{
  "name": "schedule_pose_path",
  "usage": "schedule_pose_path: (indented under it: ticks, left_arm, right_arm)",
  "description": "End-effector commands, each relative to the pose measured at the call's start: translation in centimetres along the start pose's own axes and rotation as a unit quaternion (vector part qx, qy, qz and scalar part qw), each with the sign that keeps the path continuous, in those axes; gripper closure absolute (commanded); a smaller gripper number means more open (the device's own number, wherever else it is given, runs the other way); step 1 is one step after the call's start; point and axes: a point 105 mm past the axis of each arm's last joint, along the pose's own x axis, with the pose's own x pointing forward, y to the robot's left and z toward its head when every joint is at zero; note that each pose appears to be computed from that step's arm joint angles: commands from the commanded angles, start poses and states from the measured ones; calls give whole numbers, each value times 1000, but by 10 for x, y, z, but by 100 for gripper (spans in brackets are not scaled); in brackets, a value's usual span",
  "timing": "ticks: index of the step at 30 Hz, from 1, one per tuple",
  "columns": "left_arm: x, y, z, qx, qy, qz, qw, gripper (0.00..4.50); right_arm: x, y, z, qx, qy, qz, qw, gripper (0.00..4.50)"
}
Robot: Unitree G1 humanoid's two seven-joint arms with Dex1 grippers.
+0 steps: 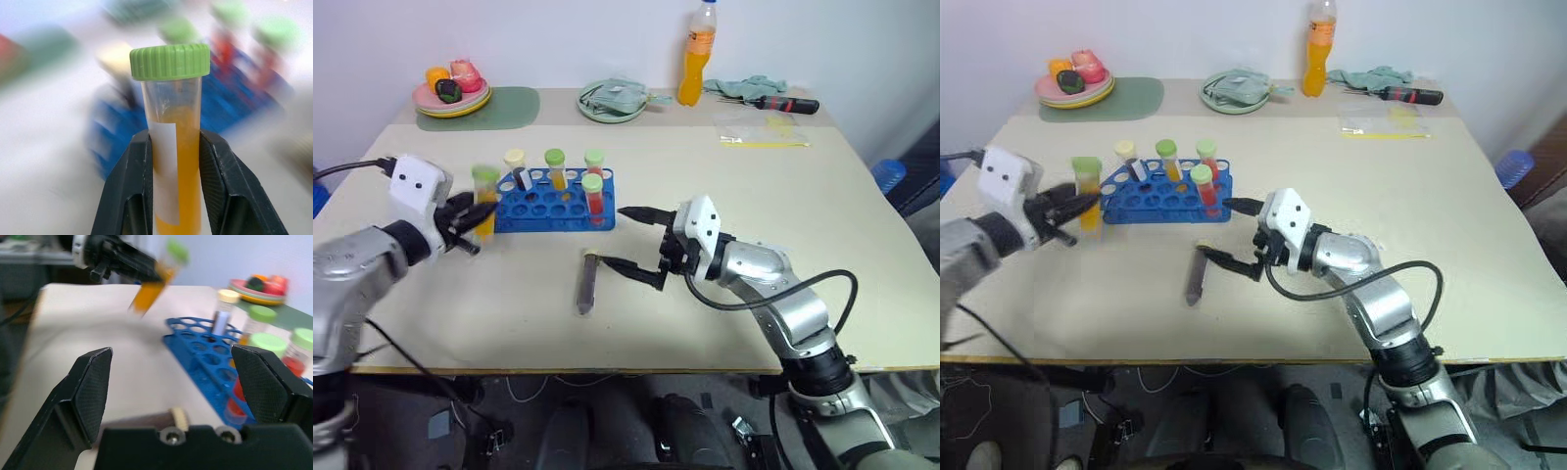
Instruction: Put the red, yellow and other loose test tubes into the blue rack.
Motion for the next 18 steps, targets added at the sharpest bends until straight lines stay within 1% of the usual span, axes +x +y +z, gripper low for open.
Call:
schedule_pose_path:
  ticks: [1, 3, 4, 6, 7, 9, 12, 18]
  left_arm:
    - [12, -7, 17, 47, -99, 87, 990, 360]
    - [20, -23, 10, 51, -126, 99, 986, 360]
    - [24, -40, 4, 37, -136, 75, 987, 360]
    - [27, -60, -4, 14, -151, 41, 988, 360]
    - [28, -64, -8, 8, -156, 34, 987, 360]
    - [32, -67, -16, -33, -156, 34, 987, 360]
    - [37, -77, -22, -45, -155, 16, 987, 360]
    - [41, -82, -28, -48, -154, 2, 987, 360]
  right_arm:
    - [9, 9, 9, -10, -19, 9, 1000, 20]
    - [12, 11, 9, -7, -21, 11, 1000, 20]
    - [13, 11, 10, -7, -22, 11, 1000, 20]
    - [14, 11, 10, -5, -23, 10, 1000, 20]
    - [14, 11, 10, -6, -23, 10, 1000, 20]
    - [13, 11, 9, -6, -21, 9, 1000, 20]
    - [10, 12, 8, -6, -17, 6, 1000, 20]
    - [8, 12, 8, -5, -15, -3, 1000, 20]
